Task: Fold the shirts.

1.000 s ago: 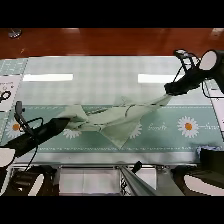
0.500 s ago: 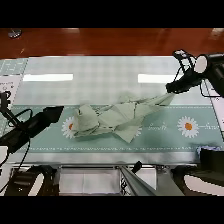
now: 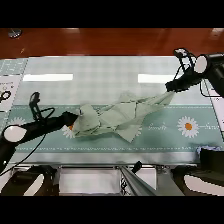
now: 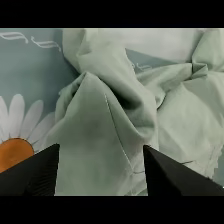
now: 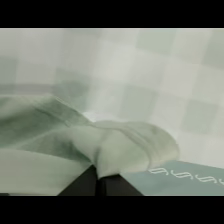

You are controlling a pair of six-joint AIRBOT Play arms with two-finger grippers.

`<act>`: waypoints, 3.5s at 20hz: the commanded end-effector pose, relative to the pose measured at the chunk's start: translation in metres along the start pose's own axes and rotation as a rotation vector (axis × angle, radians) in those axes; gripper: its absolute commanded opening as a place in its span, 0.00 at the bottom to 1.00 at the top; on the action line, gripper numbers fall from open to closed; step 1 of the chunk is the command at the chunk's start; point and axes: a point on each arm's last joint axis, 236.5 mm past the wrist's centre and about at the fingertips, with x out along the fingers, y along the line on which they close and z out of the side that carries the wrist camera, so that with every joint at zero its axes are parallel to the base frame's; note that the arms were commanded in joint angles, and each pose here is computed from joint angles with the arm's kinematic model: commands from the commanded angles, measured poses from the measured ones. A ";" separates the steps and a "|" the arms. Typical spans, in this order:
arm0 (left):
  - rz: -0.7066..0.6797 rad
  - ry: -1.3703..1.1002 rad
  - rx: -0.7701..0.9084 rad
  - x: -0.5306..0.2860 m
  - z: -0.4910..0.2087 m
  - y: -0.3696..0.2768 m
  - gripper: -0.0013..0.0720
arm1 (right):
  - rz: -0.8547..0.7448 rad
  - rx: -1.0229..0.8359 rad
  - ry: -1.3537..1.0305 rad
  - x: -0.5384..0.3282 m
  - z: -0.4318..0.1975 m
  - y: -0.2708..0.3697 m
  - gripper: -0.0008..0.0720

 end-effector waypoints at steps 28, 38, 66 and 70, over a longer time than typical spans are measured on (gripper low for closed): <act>0.024 -1.270 0.614 -0.435 0.174 -0.229 0.05 | -0.193 0.048 -0.841 -0.344 0.031 -0.049 0.03; 0.166 -0.819 0.647 -0.344 0.116 -0.178 0.05 | -0.232 0.085 -0.693 -0.359 -0.037 -0.059 0.03; 0.247 -0.047 -0.149 -0.035 0.057 0.125 0.05 | 0.207 0.202 0.067 0.064 0.019 0.052 0.03; 0.220 -0.105 -0.098 -0.054 0.096 0.103 0.41 | 0.213 0.196 0.107 0.063 0.010 0.054 0.03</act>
